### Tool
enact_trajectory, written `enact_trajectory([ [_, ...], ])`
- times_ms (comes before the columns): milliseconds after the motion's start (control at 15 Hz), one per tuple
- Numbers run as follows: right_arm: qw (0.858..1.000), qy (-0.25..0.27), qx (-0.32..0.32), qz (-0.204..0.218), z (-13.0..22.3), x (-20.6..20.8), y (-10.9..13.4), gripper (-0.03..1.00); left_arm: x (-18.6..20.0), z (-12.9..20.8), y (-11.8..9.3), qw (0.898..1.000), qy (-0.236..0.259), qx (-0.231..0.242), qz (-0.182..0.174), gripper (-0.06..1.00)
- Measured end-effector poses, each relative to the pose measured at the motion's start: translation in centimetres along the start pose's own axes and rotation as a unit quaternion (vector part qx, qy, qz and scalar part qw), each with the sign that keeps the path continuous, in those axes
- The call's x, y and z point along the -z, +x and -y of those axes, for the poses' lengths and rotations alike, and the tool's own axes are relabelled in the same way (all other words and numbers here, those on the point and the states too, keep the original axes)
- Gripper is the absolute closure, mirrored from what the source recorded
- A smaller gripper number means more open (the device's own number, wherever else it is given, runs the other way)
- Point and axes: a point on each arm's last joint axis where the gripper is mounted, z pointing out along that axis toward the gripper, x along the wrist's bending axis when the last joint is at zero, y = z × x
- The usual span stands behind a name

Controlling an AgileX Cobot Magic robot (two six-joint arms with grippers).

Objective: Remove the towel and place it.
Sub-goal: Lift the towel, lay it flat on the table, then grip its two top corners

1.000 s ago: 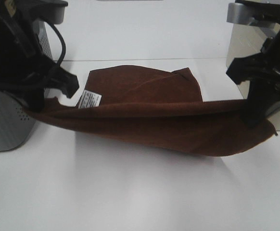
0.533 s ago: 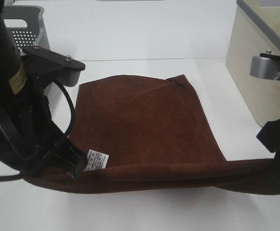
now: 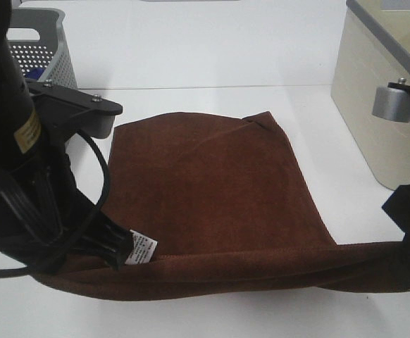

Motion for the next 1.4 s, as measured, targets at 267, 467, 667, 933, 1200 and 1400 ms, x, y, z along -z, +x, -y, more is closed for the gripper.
enact_trajectory([
  [267,1.000,-0.001,-0.006,-0.017,0.0,0.0,0.3,0.86,0.0,0.3,-0.5,0.999,0.018,-0.003,0.028,0.94],
  [467,1.000,-0.001,-0.008,-0.021,0.0,0.0,0.4,0.65,0.1,0.6,-1.0,0.998,0.034,0.001,0.053,0.69],
  [667,1.000,0.000,-0.009,-0.024,0.0,0.0,0.4,0.30,0.1,0.7,-1.1,0.997,0.039,-0.016,0.063,0.21],
  [933,1.000,0.000,-0.009,-0.024,0.0,0.0,0.4,0.27,0.0,0.6,-0.9,0.998,0.032,-0.024,0.049,0.18],
  [1200,1.000,-0.016,-0.006,-0.016,-0.3,0.0,0.3,0.27,0.0,-0.2,0.1,0.999,-0.010,-0.032,-0.005,0.23],
  [1400,0.998,-0.060,0.001,0.001,-1.4,0.4,0.1,0.37,0.0,-2.0,1.2,0.998,-0.066,-0.003,0.010,0.24],
])
